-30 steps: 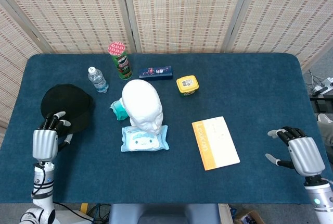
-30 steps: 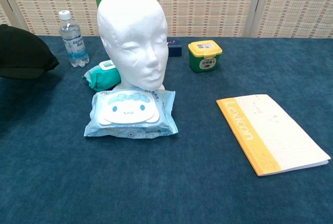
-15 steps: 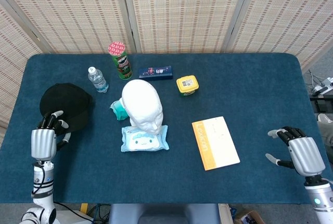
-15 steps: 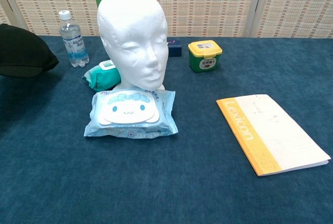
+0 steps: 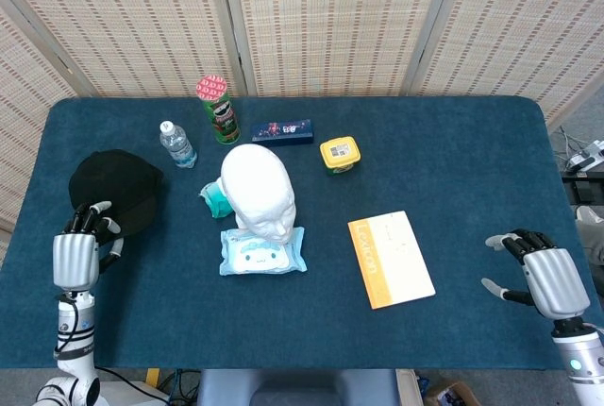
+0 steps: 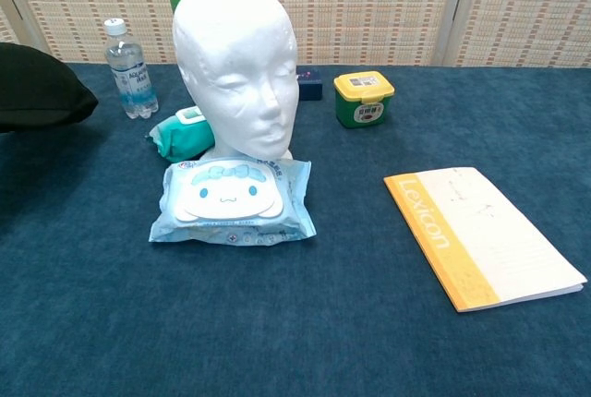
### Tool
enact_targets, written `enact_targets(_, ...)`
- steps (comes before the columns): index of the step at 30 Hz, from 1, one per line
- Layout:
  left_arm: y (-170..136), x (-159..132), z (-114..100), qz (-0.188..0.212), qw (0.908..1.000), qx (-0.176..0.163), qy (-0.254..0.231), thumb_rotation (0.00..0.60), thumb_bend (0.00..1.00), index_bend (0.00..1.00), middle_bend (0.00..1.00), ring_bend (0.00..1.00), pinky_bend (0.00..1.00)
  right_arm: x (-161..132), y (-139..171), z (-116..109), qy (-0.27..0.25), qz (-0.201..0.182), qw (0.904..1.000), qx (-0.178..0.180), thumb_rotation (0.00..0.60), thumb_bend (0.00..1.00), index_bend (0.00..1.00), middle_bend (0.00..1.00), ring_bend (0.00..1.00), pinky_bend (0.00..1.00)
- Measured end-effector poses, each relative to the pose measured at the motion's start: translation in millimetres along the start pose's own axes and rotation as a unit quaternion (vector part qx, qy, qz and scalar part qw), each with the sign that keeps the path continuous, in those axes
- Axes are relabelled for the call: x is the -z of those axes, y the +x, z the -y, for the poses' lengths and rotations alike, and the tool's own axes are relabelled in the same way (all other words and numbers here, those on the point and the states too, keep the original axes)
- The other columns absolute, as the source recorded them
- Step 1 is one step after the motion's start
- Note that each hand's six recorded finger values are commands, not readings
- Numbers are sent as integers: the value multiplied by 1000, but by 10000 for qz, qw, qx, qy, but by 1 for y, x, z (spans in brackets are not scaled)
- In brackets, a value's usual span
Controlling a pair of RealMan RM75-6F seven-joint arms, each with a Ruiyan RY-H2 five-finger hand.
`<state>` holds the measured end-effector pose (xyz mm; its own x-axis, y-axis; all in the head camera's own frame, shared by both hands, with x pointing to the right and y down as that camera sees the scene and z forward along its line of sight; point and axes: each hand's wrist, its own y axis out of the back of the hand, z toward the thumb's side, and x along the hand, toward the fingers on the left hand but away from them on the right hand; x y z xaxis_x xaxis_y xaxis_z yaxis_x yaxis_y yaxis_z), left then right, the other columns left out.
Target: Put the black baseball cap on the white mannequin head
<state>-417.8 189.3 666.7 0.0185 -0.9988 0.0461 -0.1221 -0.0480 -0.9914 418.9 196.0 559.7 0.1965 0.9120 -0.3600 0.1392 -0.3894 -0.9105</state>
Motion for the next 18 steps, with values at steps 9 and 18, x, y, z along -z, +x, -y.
enact_targets(9,2,-9,-23,354,9975,-580,-202,600,444,713,418,277,479,0,0,-1,-18,-7,10000,12,600,51,383,450,307,317)
enact_targets(18,16,-19,-61,924,9863,-1364,-12,600,445,719,431,284,490,-1,1,-1,-24,-24,10000,20,600,52,383,450,307,317)
